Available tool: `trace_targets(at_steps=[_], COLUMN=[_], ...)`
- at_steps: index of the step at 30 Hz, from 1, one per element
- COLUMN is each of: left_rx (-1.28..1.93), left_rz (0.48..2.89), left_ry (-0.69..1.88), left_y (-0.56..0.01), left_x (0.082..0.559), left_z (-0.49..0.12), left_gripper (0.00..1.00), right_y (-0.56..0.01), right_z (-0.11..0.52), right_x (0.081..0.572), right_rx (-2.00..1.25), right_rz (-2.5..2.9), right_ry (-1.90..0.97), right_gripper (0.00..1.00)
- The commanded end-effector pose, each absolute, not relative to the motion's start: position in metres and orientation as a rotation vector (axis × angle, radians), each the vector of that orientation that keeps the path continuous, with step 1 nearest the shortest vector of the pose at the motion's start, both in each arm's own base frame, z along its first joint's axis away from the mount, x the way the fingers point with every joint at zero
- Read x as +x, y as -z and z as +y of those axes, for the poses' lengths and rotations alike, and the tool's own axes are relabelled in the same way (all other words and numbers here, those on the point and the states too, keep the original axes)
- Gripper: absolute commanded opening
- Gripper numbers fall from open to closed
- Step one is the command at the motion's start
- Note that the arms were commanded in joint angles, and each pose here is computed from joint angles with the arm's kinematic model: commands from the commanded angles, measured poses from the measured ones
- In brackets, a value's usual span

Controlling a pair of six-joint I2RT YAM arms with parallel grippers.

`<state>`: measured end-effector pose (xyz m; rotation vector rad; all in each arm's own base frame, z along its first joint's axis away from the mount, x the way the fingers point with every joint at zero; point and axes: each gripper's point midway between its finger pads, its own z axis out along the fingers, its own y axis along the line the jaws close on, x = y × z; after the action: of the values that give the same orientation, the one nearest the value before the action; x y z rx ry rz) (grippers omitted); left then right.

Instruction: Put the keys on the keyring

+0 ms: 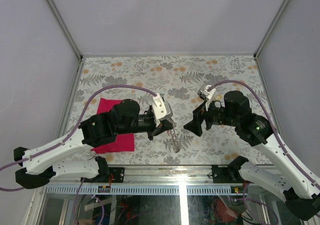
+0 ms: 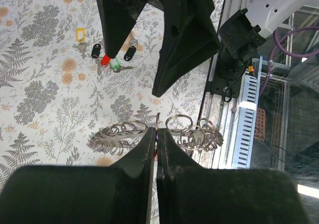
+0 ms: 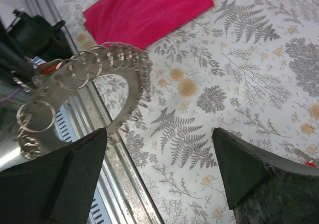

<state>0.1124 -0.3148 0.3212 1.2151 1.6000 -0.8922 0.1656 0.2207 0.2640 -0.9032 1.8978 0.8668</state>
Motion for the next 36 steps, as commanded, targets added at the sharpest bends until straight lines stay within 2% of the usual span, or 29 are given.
trace_targets(at_steps=[1, 3, 5, 10, 22, 31, 36], left_rx=[1.162, 1.166, 1.166, 1.167, 1.193, 1.203, 1.205], left_rz=[1.545, 1.543, 1.539, 1.528, 1.488, 1.492, 1.49], left_ry=[0.907, 0.908, 0.907, 0.916, 0.964, 0.962, 0.957], left_y=[-0.345, -0.345, -0.346, -0.35, -0.36, -0.358, -0.357], left_x=[0.116, 0.116, 0.116, 0.114, 0.105, 0.106, 0.106], left_z=[-0.317, -0.317, -0.317, -0.316, -0.316, -0.319, -0.32], left_gripper=[0.0, 0.0, 0.0, 0.0, 0.0, 0.0, 0.0], right_y=[-0.302, -0.312, -0.32, -0.339, -0.339, -0.34, -0.335], right_z=[0.232, 0.239, 0.247, 0.26, 0.272, 0.275, 0.278], right_x=[0.148, 0.139, 0.13, 0.112, 0.115, 0.114, 0.114], right_rx=[-1.02, -1.069, -1.126, -1.235, -1.306, -1.327, -1.339], right_rz=[1.712, 1.645, 1.599, 1.432, 1.36, 1.351, 1.357], right_ry=[-0.971, -1.04, -1.112, -1.258, -1.299, -1.328, -1.335], right_gripper=[0.87, 0.71, 0.65, 0.64, 0.6, 0.48, 0.46])
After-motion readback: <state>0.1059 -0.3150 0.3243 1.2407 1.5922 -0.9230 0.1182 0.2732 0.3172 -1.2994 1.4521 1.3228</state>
